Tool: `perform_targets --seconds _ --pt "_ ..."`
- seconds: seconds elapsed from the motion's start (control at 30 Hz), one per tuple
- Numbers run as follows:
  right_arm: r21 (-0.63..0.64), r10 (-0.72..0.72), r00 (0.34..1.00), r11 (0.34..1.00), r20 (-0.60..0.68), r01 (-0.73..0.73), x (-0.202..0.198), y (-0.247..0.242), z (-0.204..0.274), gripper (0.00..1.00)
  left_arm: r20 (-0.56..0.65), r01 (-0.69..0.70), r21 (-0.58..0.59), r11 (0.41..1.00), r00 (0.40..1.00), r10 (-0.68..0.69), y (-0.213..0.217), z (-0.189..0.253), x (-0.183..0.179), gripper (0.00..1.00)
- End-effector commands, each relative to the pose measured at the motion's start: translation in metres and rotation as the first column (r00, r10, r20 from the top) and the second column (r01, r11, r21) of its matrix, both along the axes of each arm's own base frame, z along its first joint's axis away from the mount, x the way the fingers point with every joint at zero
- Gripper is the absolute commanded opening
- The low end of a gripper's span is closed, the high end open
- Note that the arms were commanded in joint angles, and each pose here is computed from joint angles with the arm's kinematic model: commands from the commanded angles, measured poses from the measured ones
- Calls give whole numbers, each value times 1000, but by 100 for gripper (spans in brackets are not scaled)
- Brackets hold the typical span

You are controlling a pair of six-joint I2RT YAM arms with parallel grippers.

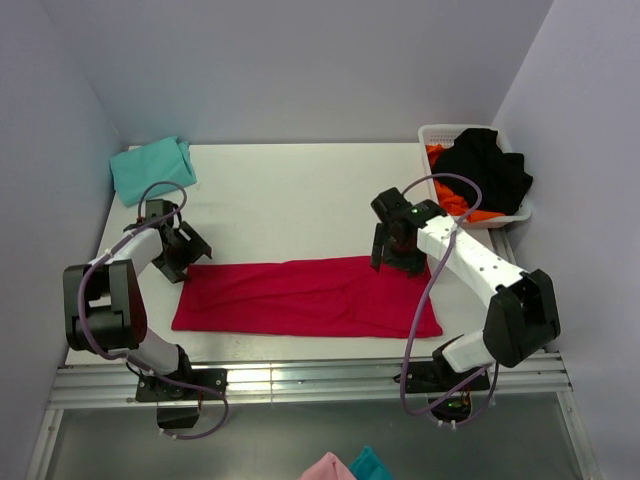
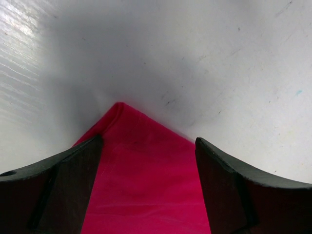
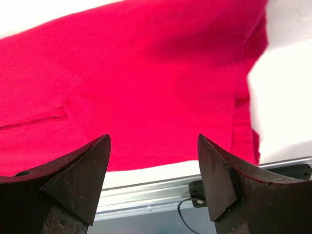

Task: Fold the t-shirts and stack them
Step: Fold the tshirt

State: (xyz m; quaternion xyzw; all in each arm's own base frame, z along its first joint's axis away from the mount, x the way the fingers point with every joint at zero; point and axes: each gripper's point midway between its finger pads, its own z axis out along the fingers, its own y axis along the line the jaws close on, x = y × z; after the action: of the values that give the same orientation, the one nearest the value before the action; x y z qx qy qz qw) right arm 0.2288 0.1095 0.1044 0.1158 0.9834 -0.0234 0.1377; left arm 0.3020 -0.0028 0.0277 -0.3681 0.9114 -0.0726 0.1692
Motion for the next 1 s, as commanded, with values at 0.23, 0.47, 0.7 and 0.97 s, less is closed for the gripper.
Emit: perform_targets --seconds 0.23,0.47,0.7,0.97 --pt "9 -29 999 1000 27 29 3 -25 6 77 80 -35 90 995 996 27 18 20 30 82" --pt "2 -45 998 999 31 45 8 -37 10 74 48 -38 75 996 998 34 16 1 36 70" --pt "-4 -72 997 997 27 72 10 -48 8 73 61 -29 61 998 998 25 12 4 42 62" --pt "-8 -87 996 996 7 87 7 -50 -2 70 90 -8 29 1000 996 5 4 7 51 0"
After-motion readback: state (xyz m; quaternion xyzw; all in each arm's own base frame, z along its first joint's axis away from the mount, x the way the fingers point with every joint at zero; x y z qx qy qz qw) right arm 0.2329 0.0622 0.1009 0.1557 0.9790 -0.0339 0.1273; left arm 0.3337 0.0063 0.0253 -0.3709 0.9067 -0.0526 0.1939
